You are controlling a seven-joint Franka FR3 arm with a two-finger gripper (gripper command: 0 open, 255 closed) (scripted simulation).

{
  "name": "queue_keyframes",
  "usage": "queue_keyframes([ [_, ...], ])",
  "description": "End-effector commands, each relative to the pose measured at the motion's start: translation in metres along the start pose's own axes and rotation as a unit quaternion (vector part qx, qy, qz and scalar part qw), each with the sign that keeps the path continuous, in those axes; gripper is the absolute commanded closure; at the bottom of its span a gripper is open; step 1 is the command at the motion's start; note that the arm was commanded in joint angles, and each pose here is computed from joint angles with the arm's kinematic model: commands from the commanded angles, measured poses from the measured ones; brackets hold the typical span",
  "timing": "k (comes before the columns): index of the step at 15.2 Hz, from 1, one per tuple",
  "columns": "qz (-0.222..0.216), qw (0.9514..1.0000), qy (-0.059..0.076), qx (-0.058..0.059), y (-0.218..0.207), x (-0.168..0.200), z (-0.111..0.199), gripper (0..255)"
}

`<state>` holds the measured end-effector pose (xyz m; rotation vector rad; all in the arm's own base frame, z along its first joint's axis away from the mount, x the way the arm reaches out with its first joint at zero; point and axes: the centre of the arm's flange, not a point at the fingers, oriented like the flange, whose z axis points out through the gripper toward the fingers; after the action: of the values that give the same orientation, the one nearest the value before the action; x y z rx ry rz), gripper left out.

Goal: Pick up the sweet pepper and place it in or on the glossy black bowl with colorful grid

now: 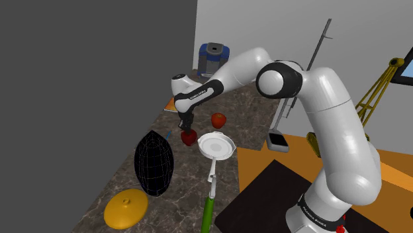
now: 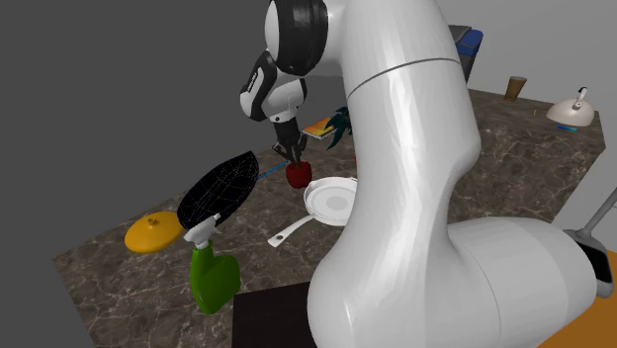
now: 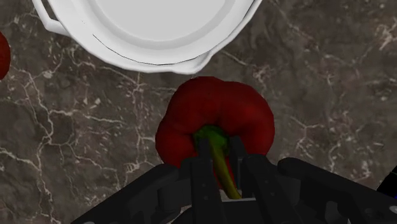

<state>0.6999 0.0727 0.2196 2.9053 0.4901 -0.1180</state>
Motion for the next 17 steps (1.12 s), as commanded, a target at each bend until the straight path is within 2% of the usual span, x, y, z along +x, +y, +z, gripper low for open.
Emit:
queue_keyframes([
  [1,0.000,1.0000,0.000,0.000,0.001,-0.001,-0.008,255],
  [17,0.000,1.0000,0.000,0.000,0.016,-0.010,-0.091,255],
])
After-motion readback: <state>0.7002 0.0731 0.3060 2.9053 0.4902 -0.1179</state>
